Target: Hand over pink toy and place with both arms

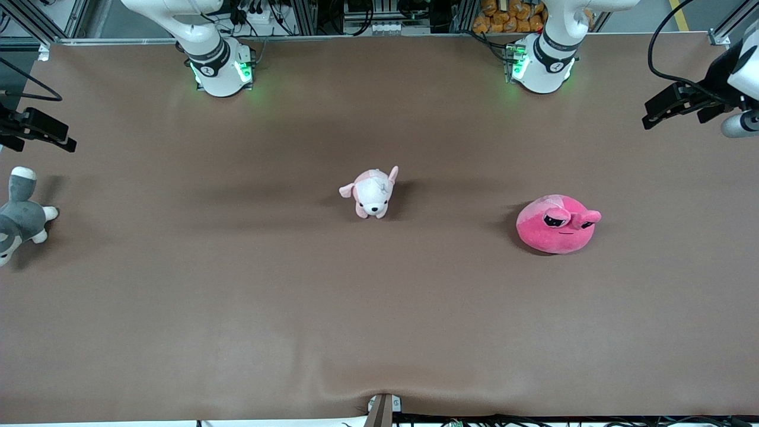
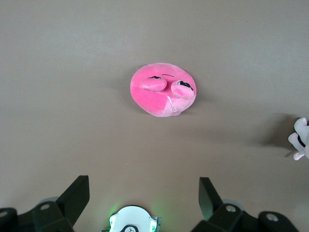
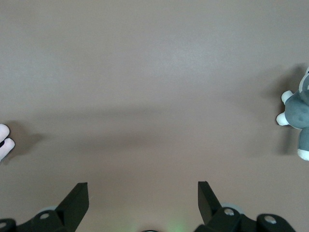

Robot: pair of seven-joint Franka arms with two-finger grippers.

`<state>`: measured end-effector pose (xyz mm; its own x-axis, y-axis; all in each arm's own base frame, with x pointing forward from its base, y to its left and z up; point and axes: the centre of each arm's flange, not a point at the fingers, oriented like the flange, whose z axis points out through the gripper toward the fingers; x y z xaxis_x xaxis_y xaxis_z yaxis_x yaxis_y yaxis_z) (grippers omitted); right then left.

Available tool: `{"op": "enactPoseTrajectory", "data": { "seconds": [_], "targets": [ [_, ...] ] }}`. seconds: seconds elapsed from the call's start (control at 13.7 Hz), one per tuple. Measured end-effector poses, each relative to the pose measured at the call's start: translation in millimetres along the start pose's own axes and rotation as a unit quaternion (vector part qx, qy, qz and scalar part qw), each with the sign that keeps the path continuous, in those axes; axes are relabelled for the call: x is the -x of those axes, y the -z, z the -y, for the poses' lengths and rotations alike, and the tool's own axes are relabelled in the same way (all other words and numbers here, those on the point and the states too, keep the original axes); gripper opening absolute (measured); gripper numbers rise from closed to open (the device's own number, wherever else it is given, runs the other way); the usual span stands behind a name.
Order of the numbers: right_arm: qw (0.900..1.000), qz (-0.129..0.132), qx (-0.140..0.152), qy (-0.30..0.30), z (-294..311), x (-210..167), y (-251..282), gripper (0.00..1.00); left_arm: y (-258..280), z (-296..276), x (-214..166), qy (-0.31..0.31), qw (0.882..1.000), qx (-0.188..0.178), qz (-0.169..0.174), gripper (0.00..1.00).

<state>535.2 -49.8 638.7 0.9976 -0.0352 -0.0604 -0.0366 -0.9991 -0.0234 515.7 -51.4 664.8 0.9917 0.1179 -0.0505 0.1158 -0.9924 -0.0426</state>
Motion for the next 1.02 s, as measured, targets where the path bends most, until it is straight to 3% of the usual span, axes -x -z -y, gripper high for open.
{"op": "enactPoseTrajectory", "data": {
  "seconds": [1.02],
  "targets": [
    [1.000, -0.001, 0.000, -0.008, -8.4, 0.3, 0.3, 1.00, -0.5, -1.2, 0.1, 0.008, 1.000, 0.000, 0.001, 1.00]
  ]
}}
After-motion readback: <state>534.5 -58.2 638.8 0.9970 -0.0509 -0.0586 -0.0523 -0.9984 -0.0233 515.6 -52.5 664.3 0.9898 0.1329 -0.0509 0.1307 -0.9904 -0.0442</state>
